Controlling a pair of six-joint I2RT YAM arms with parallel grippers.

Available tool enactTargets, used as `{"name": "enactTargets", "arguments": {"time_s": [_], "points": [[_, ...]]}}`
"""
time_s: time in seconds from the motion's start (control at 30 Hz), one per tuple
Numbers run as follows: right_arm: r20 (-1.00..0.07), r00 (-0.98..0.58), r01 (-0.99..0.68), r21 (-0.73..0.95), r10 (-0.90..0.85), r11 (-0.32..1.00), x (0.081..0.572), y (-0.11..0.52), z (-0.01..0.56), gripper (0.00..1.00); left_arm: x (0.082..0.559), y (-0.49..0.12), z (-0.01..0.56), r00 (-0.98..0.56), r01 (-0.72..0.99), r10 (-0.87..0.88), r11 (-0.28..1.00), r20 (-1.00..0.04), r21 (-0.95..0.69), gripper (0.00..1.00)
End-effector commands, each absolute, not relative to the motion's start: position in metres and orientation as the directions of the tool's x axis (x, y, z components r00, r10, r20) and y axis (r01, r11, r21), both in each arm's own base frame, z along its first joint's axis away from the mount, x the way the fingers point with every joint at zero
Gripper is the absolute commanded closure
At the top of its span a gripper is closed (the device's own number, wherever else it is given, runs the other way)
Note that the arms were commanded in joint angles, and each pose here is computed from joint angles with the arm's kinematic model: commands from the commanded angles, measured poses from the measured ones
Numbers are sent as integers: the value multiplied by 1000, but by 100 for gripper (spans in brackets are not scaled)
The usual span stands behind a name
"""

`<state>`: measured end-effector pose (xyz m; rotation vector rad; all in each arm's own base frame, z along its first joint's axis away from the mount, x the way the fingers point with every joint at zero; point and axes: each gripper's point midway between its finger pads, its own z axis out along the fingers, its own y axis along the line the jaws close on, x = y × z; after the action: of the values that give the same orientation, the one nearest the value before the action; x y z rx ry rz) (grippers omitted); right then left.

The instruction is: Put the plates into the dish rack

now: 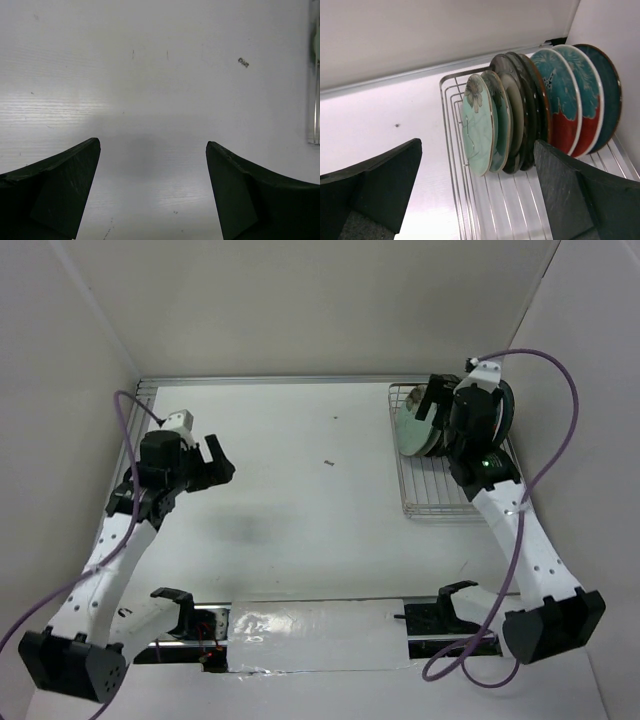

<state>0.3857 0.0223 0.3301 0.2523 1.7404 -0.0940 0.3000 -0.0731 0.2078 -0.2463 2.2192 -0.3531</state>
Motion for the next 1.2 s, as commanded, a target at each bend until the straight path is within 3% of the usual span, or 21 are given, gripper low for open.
{"name": "enactTargets", "arguments": {"time_s": [0.0,0.37,0.67,1.17], "points": [[-963,-204,261,118,174,958,358,19,325,1,274,-65,217,-588,-77,-317,938,-744,-339,0],[-941,-265,194,159,208,968,271,18,298,1,219,-59,220,-492,-46,-349,925,-798,-377,0],[-964,-143,231,189,225,954,210,-11,290,1,187,-66,250,-347,75,-373,903,-860,-423,0],[-957,-86,243,249,277,938,199,-16,289,1,181,-70,254,-332,105,-387,891,-860,-442,0]]}}
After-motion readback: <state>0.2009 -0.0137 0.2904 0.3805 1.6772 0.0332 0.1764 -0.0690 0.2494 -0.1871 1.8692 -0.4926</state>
